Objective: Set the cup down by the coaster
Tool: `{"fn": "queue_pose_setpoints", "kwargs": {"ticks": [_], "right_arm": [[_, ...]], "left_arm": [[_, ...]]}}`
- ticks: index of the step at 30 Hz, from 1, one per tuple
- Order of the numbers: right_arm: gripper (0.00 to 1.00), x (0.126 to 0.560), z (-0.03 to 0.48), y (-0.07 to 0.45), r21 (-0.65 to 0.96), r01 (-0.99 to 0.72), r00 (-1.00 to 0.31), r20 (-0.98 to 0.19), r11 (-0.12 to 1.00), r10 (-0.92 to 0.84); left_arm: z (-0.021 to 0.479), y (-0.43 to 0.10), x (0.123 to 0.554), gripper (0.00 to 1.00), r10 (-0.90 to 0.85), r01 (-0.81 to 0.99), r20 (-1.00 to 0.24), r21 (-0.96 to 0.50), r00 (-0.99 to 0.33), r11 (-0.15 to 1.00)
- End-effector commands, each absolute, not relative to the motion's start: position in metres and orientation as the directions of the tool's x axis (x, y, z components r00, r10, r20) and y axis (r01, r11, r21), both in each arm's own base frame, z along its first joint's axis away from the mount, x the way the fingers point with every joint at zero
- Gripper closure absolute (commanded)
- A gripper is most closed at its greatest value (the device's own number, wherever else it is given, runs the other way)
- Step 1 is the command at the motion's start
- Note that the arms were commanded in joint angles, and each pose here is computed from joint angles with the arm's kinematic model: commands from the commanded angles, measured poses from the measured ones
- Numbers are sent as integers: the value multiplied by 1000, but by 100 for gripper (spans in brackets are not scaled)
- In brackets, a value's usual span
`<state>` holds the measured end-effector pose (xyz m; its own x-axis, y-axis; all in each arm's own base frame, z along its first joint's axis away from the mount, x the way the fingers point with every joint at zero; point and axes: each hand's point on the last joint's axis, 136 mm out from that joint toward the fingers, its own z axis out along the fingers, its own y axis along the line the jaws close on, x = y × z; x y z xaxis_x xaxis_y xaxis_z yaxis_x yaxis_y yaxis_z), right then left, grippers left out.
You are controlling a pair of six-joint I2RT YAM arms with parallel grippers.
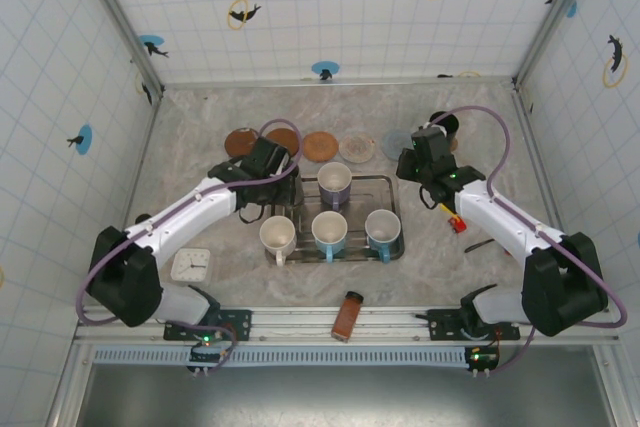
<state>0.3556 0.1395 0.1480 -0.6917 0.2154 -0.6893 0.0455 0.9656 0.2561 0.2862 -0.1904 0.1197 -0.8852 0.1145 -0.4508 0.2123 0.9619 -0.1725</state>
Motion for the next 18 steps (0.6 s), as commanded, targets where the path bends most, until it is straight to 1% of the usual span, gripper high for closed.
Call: {"fn": "queue_pose_setpoints", "kwargs": {"ticks": [1,4,11,15,18], "right_arm": [[46,355,145,137,247,59,-683,-697,967,220],[46,355,144,136,244,60,-684,-696,968,218],[46,356,141,138,246,57,-689,-692,968,216],[46,357,139,138,241,58,-691,-691,969,213],[46,357,138,138,238,60,-693,-689,969,212]], "left_arm": [[115,-195,286,40,140,236,-440,-171,-887,957],[111,-191,287,40,143,225,-433,-146,-890,963],[101,-196,291,42,155,233,-418,-142,-895,962],[91,-190,292,48,159,217,-402,-104,-902,971],[88,-191,294,52,155,214,-402,-104,-902,971]]}}
